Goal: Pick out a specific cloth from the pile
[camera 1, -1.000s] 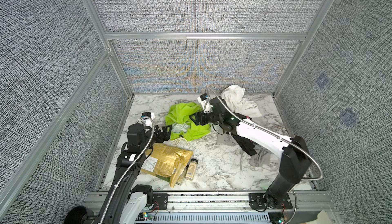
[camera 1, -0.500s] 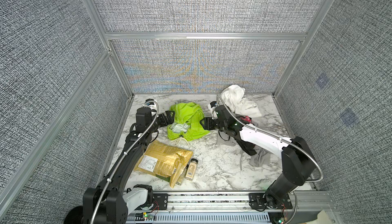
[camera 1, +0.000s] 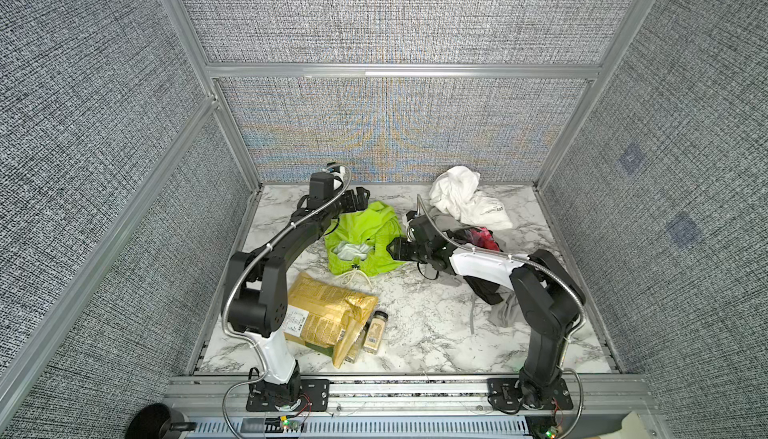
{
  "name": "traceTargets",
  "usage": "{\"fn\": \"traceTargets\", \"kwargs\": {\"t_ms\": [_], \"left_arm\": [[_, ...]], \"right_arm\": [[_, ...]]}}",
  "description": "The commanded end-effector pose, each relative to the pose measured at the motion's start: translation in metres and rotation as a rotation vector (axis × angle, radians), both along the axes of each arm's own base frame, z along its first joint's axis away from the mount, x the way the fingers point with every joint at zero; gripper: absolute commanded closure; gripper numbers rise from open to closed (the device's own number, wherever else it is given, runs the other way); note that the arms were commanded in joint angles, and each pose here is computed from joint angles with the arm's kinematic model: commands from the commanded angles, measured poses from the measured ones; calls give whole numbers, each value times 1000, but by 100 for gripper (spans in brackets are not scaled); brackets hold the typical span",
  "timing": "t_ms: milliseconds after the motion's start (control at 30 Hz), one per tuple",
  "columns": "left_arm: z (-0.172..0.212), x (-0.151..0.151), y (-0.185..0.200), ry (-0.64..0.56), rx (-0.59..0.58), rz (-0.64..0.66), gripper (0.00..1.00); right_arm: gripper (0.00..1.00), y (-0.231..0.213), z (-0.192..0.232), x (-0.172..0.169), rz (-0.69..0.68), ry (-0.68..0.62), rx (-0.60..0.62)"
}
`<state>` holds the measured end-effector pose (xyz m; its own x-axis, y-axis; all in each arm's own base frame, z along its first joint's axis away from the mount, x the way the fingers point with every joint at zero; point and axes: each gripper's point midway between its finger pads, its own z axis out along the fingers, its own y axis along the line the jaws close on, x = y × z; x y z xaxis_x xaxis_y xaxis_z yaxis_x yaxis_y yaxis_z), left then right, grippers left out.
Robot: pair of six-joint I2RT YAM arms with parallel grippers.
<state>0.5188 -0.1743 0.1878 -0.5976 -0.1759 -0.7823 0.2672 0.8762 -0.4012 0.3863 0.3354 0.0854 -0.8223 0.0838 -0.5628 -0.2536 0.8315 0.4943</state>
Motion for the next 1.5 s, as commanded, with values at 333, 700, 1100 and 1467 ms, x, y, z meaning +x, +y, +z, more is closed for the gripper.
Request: {"fn": "traceTargets", "kwargs": {"t_ms": [333, 700, 1100, 1467], "left_arm": [[-103, -91, -1, 267, 127, -59, 23], [-152, -107, -12, 346, 150, -75, 21], [-172, -71, -3, 367, 163, 63, 20], [-170, -48, 3, 352, 151, 111, 18]], "right_arm": [[66, 7, -33, 40, -83, 8, 90], [66, 37, -35, 61, -55, -4, 189], [26, 15, 0, 53, -39, -95, 71], [17, -35, 64, -6, -17, -229, 23]]}}
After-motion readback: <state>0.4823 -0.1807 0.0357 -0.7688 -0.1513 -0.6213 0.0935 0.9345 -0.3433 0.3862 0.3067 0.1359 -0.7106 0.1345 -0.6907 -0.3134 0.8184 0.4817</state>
